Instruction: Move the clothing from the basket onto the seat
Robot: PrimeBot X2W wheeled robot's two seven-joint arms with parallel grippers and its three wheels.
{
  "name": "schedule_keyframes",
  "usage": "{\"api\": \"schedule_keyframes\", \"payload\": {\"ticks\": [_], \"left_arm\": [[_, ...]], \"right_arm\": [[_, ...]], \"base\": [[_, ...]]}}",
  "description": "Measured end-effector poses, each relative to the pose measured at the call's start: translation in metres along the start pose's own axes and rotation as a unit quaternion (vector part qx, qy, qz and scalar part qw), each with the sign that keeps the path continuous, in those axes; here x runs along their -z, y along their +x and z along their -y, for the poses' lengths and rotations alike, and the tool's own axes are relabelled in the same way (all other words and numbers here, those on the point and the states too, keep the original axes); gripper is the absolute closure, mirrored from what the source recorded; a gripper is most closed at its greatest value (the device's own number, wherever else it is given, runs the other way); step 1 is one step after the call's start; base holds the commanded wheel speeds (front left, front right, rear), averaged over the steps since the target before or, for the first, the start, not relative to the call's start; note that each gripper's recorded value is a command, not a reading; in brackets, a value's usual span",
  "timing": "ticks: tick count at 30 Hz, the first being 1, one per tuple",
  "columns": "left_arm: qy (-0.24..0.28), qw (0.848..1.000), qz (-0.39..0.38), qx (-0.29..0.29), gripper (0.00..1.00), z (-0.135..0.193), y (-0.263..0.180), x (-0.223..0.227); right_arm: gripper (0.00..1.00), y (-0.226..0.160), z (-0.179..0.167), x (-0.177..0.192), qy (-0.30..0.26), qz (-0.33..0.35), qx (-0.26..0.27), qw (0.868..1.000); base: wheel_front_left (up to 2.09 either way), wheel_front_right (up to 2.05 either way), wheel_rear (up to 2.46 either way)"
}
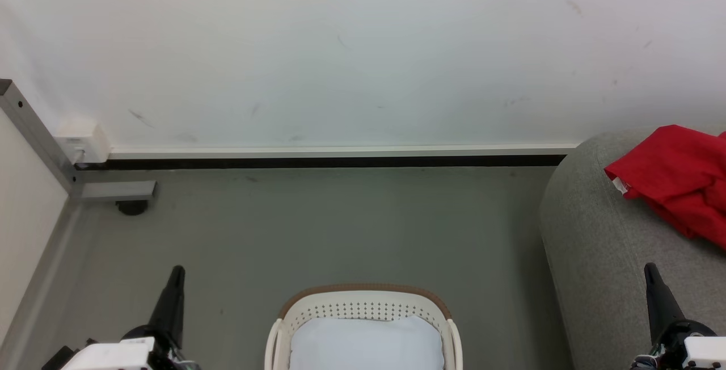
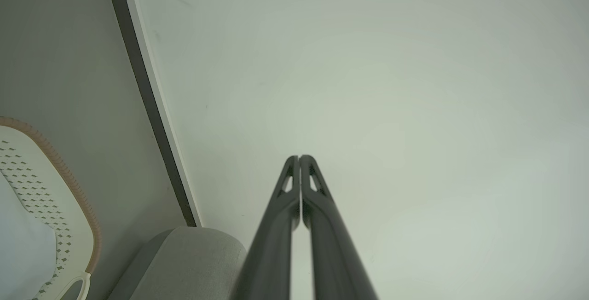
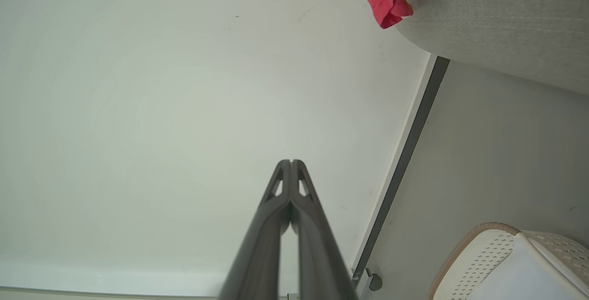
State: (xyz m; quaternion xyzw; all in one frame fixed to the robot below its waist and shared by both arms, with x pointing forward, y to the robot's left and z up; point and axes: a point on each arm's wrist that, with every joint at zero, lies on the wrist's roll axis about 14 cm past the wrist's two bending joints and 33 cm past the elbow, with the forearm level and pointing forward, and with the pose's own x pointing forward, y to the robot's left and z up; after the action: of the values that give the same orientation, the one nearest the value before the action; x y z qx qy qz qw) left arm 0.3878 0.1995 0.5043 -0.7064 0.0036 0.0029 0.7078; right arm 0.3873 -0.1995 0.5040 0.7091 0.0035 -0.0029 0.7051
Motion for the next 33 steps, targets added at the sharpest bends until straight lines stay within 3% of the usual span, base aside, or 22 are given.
{"api": "schedule_keyframes", "payload": {"ticks": [33], "left_arm": [[0.0,1.0,0.0,0.0,1.0,0.0,0.0,0.0]], "right_arm": [[1.0,0.0,0.0,-0.0001,0.0,0.0,0.0,1.0]], "base": [[0.0,0.0,0.0]]}}
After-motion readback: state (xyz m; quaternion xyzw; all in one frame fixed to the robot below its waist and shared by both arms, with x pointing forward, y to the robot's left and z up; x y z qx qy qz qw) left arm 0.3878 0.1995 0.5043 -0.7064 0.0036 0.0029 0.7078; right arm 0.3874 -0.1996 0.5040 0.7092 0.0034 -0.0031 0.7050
